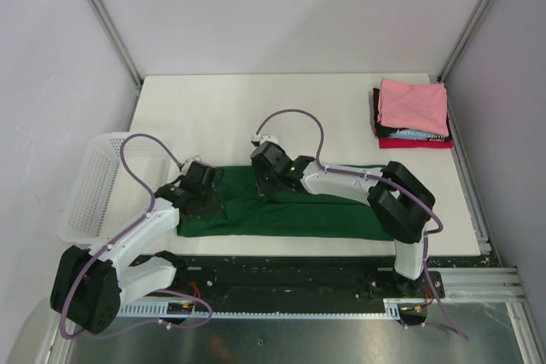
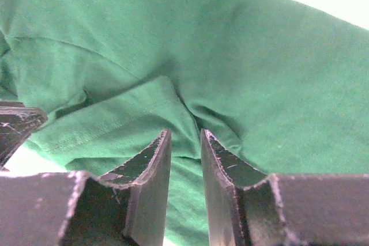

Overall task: Fold and stack the t-shirts
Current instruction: Fold the other side of the tshirt into a rectangle

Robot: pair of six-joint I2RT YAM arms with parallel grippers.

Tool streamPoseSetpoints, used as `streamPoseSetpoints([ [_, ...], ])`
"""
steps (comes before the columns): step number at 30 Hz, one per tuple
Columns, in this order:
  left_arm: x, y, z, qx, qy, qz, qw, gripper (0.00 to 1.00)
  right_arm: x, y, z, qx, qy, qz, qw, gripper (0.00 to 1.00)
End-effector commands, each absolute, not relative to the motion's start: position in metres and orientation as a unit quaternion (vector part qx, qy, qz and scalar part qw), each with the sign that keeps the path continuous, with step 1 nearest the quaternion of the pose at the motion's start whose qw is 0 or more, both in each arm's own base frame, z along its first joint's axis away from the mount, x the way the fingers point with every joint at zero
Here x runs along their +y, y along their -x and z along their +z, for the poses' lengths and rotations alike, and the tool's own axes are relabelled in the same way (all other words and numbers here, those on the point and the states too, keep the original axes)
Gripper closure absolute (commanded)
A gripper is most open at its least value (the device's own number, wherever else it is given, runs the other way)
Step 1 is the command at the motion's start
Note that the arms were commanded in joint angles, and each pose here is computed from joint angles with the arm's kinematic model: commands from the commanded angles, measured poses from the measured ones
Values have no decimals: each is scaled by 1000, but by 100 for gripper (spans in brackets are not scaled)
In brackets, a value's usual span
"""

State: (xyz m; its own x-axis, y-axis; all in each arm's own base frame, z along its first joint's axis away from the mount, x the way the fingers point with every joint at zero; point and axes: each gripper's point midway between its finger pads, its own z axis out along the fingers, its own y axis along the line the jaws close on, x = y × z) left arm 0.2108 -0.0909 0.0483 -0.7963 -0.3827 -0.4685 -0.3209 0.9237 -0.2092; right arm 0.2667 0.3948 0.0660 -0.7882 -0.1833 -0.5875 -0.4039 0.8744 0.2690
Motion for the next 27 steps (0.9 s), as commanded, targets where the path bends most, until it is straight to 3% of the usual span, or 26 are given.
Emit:
streamPoseSetpoints([
  [1,-88,-214,49,940,202,-55,268,65,418,-283,105,891,195,229,342,68],
  [20,-89,-216,54,940,193,-63,274,64,447,-295,57,891,277,187,308,68],
  [27,-92,-221,55,944,182,-59,269,60,435,-288,67,896,259,185,310,93],
])
